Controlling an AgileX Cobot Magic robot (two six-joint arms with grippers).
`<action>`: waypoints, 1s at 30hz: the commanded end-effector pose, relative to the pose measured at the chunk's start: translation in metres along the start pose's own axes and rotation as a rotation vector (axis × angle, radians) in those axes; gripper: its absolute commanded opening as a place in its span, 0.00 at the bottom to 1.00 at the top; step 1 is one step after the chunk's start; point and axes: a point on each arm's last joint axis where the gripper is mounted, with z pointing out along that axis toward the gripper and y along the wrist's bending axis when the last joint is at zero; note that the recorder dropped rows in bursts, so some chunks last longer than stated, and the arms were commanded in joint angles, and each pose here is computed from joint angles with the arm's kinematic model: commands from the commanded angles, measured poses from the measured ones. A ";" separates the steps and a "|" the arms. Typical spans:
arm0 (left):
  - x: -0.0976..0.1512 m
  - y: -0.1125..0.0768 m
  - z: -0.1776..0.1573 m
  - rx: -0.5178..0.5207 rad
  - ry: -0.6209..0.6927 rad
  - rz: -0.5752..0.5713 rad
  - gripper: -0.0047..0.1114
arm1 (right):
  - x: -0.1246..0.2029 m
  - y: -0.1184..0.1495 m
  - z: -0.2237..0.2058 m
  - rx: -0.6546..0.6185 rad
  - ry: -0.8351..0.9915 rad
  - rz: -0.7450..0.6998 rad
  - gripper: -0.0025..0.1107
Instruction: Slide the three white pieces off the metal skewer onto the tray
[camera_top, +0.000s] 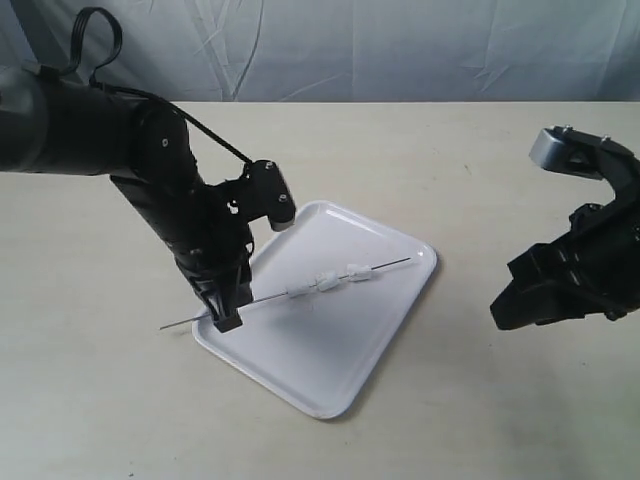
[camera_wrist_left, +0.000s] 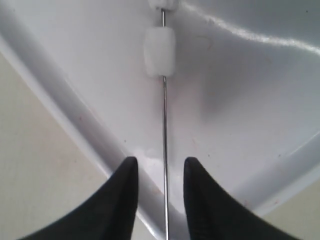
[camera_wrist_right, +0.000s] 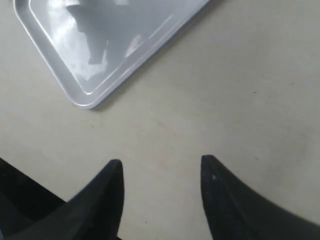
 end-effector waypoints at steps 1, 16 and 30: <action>-0.009 -0.003 0.007 -0.012 0.014 0.059 0.31 | -0.002 -0.002 0.005 -0.018 0.036 -0.001 0.45; 0.000 -0.002 0.043 0.046 0.105 0.060 0.30 | -0.001 -0.001 0.005 -0.027 0.039 0.003 0.45; 0.006 -0.006 0.046 0.102 0.164 0.029 0.06 | -0.002 -0.001 0.005 -0.027 0.035 0.004 0.45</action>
